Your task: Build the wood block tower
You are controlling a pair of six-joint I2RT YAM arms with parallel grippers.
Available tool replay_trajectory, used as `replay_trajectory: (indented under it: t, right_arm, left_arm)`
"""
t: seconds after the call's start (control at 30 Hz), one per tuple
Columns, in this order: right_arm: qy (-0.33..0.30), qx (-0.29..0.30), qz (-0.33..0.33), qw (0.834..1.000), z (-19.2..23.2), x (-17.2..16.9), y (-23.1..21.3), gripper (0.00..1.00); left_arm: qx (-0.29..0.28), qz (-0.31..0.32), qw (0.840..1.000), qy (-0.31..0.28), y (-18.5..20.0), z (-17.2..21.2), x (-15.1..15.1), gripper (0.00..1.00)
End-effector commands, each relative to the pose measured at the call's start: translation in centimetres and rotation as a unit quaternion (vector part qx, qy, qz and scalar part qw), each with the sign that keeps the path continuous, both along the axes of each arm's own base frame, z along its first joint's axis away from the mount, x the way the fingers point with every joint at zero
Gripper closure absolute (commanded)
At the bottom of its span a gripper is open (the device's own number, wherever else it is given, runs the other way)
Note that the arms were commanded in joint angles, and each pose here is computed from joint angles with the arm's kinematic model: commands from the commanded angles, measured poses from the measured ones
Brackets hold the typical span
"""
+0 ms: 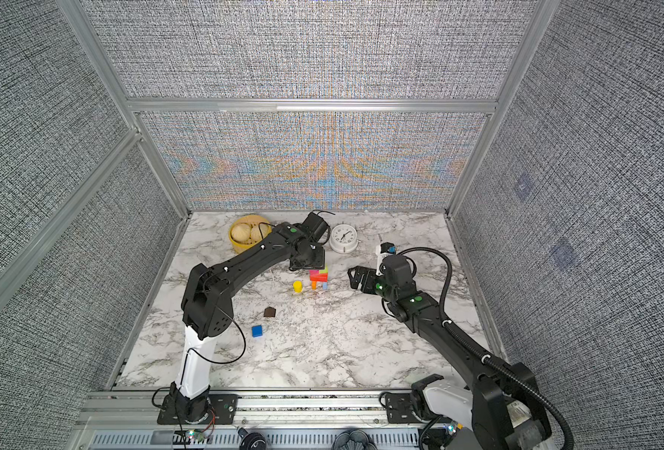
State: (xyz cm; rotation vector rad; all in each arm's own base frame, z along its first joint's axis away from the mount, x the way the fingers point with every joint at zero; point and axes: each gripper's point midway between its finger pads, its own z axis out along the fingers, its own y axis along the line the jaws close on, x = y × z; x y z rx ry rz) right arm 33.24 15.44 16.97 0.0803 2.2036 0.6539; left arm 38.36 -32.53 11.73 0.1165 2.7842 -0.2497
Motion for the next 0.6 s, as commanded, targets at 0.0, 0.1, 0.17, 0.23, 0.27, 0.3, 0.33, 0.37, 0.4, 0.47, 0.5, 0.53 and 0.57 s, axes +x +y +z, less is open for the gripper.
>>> replay_trajectory:
  t: [0.0, 0.1, 0.17, 0.23, 0.27, 0.3, 0.33, 0.37, 0.4, 0.47, 0.5, 0.53, 0.57]
  right_arm:
    - [-0.014, -0.001, 0.005, 1.000, 0.7, 0.2, 0.1, 0.01]
    - [-0.016, -0.004, 0.003, 1.000, 0.8, 0.2, 0.0, 0.01]
    - [-0.017, -0.006, 0.000, 1.000, 0.8, 0.2, -0.1, 0.01]
    - [-0.016, -0.007, 0.000, 1.000, 0.8, 0.2, -0.2, 0.01]
    - [-0.016, -0.007, 0.001, 1.000, 0.8, 0.2, -0.2, 0.01]
    - [-0.017, -0.007, 0.000, 1.000, 0.9, 0.2, -0.2, 0.01]
    - [-0.015, -0.008, 0.001, 1.000, 0.8, 0.2, -0.1, 0.01]
    - [-0.015, -0.008, 0.001, 1.000, 0.8, 0.2, -0.1, 0.01]
    - [-0.015, -0.007, 0.002, 1.000, 0.8, 0.2, -0.1, 0.01]
    - [-0.013, -0.008, 0.003, 1.000, 0.8, 0.2, -0.1, 0.01]
    - [-0.014, -0.007, 0.004, 1.000, 0.9, 0.2, 0.0, 0.01]
    - [-0.013, -0.007, 0.005, 1.000, 0.7, 0.2, 0.0, 0.01]
    - [-0.012, -0.007, 0.005, 1.000, 0.7, 0.2, 0.0, 0.01]
  left_arm:
    - [0.001, 0.002, 0.999, -0.032, 0.6, 1.8, 0.5, 0.22]
    - [0.013, 0.002, 0.998, -0.053, 1.6, 3.4, 0.4, 0.17]
    - [0.024, 0.006, 0.998, -0.059, 2.4, 4.1, 0.2, 0.16]
    - [0.036, 0.012, 0.997, -0.062, 3.4, 4.7, -0.2, 0.16]
    - [0.043, 0.015, 0.997, -0.058, 3.7, 4.3, -0.3, 0.16]
    - [0.041, 0.020, 0.997, -0.064, 4.2, 5.2, -0.7, 0.16]
    - [0.044, 0.025, 0.997, -0.063, 4.7, 5.3, -1.0, 0.16]
    - [0.048, 0.028, 0.997, -0.061, 5.1, 5.3, -1.3, 0.16]
    - [0.051, 0.030, 0.997, -0.058, 5.5, 5.2, -1.7, 0.16]
    - [0.054, 0.031, 0.997, -0.052, 6.2, 4.9, -2.5, 0.17]
    - [0.053, 0.033, 0.997, -0.051, 6.5, 4.8, -2.9, 0.17]
    - [0.052, 0.035, 0.997, -0.049, 6.9, 4.7, -3.4, 0.17]
    - [0.053, 0.038, 0.997, -0.047, 7.3, 4.5, -3.8, 0.18]
